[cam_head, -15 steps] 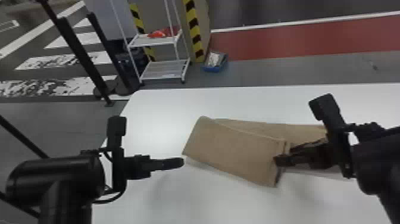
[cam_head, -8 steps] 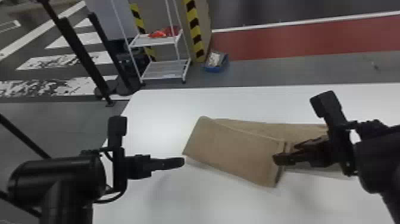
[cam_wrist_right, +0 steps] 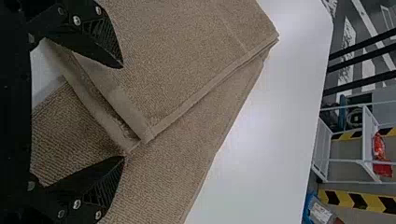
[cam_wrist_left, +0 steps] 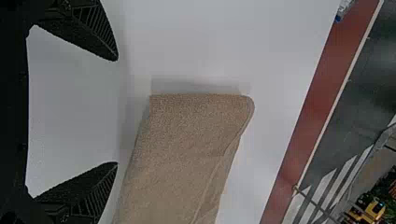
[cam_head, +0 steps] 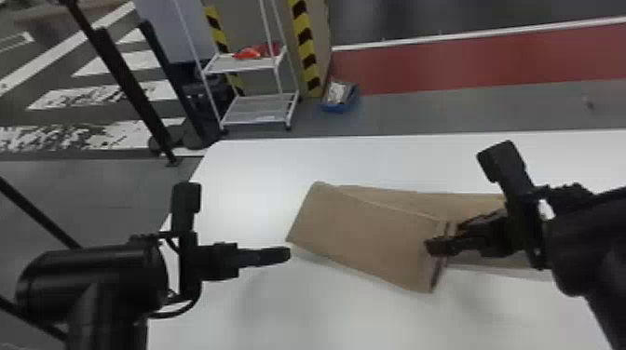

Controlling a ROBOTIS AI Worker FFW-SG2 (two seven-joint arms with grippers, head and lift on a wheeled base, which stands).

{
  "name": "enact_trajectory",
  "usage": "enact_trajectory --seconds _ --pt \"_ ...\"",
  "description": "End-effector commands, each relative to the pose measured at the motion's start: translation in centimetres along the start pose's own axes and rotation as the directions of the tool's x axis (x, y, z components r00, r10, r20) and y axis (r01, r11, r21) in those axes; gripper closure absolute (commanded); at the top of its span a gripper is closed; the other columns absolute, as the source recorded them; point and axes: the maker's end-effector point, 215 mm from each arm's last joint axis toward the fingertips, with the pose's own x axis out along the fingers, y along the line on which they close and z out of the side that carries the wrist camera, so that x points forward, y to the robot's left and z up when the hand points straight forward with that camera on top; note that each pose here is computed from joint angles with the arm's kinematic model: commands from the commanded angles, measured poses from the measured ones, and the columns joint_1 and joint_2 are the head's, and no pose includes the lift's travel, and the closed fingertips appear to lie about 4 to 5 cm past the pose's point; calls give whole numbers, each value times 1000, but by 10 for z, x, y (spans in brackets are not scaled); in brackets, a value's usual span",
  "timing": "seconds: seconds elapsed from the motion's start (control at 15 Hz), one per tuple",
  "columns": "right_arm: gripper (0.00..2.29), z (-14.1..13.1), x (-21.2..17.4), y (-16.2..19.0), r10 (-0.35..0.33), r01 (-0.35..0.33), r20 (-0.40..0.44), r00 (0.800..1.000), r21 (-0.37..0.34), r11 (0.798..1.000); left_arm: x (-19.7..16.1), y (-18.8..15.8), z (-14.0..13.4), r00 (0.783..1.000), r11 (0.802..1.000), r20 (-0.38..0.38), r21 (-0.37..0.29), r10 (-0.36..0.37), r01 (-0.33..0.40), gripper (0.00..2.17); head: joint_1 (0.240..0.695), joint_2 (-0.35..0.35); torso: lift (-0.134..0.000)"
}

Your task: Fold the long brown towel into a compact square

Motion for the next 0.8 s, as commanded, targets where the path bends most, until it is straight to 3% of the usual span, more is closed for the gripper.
enact_trajectory --seconds 0.0,0.33,0.73 --pt "252 6 4 2 9 -8 14 1000 -27 1000 0 1 -2 1000 1000 -2 -3 1 -1 87 695 282 -125" --pt "255 8 7 8 23 -22 21 999 -42 999 0 2 -2 1000 1000 -3 -1 2 -2 87 695 293 -125" --pt "437 6 9 11 37 -36 16 999 -45 998 0 4 -6 1000 1000 -9 -7 5 -5 90 695 299 -125"
